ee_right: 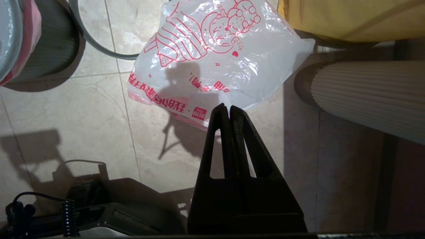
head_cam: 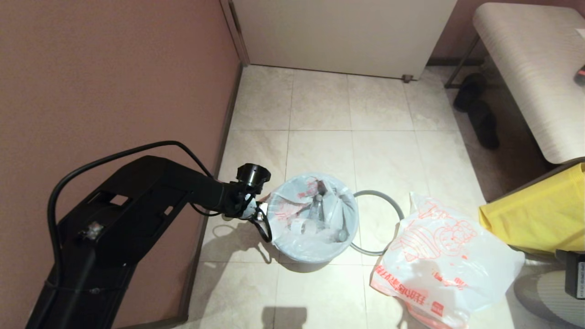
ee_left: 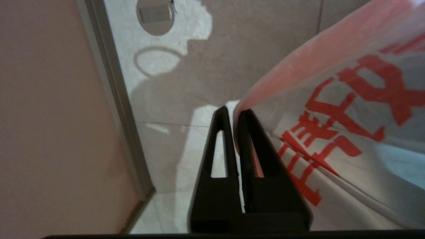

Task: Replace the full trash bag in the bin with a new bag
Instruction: Place the trash bag on the floor

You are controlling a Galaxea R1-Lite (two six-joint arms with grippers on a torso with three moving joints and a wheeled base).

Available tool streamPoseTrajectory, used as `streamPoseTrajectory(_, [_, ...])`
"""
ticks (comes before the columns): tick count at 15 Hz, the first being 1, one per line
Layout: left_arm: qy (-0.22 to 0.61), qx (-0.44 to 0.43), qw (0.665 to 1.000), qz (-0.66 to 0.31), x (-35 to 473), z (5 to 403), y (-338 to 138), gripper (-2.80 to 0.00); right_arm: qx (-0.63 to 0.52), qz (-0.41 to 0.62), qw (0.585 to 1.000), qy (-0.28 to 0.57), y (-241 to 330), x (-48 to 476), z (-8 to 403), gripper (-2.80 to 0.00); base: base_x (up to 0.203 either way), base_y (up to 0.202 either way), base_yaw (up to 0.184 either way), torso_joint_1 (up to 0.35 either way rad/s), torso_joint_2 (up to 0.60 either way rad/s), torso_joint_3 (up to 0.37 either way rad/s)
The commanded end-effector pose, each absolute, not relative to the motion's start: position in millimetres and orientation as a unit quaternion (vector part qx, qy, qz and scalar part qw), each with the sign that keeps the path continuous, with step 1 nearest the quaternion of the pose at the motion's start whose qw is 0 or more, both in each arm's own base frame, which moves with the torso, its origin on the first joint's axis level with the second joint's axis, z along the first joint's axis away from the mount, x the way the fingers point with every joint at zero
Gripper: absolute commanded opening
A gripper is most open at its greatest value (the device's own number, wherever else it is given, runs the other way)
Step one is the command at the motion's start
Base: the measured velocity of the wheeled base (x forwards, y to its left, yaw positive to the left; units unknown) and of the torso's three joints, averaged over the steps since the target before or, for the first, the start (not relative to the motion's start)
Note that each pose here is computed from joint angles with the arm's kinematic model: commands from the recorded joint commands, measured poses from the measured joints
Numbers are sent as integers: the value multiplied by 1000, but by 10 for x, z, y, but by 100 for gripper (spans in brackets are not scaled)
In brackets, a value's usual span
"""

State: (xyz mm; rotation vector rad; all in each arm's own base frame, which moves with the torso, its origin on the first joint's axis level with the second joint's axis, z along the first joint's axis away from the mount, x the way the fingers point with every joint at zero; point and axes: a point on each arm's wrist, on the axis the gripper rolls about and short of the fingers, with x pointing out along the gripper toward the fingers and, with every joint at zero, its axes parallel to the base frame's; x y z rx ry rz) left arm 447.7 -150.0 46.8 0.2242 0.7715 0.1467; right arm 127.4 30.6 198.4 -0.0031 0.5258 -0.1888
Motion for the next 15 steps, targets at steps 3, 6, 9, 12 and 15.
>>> streamPoseTrajectory(3, [370, 114, 918, 88, 4474, 497, -1482, -280, -1, -94, 961, 260, 306, 1273, 1983, -280, 0, 0, 0, 0, 0, 0])
streamPoseTrajectory(6, [344, 108, 927, 100, 4408, 817, -1454, -280, -1, -94, 961, 260, 303, 1265, 1979, -280, 0, 0, 0, 0, 0, 0])
streamPoseTrajectory(9, [316, 98, 939, 93, 4213, 1351, -1446, -280, -1, -94, 960, 263, 303, 1264, 1956, -280, 0, 0, 0, 0, 0, 0])
streamPoseTrajectory(12, [291, 92, 949, 74, 3965, 1791, -1532, -280, 37, -91, 960, 261, 329, 1285, 1973, -280, 0, 0, 0, 0, 0, 0])
streamPoseTrajectory(15, [273, 93, 957, 36, 3673, 2121, -1750, -280, 39, -87, 960, 263, 336, 1290, 1970, -280, 0, 0, 0, 0, 0, 0])
